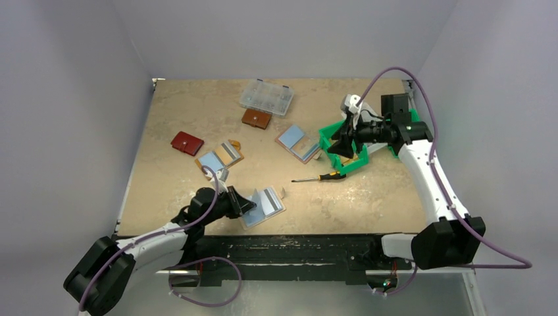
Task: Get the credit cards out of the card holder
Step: Place the credit card in the storage box, then remove the credit card from the card holder.
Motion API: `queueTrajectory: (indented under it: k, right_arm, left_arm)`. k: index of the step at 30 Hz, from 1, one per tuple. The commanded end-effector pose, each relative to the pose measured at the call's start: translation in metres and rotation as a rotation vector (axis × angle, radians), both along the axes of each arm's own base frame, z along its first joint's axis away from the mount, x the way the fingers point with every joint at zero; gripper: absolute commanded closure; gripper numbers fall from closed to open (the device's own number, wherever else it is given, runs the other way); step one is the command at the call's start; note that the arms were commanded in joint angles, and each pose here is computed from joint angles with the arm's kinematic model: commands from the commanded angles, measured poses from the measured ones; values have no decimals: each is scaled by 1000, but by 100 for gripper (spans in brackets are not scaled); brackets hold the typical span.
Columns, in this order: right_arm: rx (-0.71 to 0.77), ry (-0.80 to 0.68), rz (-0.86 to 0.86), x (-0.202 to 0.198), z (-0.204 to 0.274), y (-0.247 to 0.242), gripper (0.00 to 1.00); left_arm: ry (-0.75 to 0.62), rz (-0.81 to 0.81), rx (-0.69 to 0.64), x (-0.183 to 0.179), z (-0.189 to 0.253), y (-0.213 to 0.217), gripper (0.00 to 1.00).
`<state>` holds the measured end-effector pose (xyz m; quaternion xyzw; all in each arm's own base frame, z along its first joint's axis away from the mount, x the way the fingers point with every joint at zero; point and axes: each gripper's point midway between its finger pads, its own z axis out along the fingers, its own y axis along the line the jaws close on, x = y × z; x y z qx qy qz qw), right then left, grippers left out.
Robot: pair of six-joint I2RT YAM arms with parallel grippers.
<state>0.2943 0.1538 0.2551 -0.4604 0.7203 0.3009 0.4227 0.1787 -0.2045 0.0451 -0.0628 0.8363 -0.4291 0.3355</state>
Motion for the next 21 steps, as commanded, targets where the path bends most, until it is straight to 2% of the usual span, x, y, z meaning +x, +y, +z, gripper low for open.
queueTrajectory:
  k: [1, 13, 21]
  right_arm:
    - [178, -9, 165, -26, 2, 26, 43]
    - [208, 75, 238, -43, -29, 30, 42]
    - [225, 75, 275, -52, -31, 32, 42]
  left_arm:
    - [-3, -56, -2, -11, -9, -1, 100]
    - [39, -97, -24, -16, -9, -11, 100]
    - [0, -153, -15, 0, 13, -37, 100]
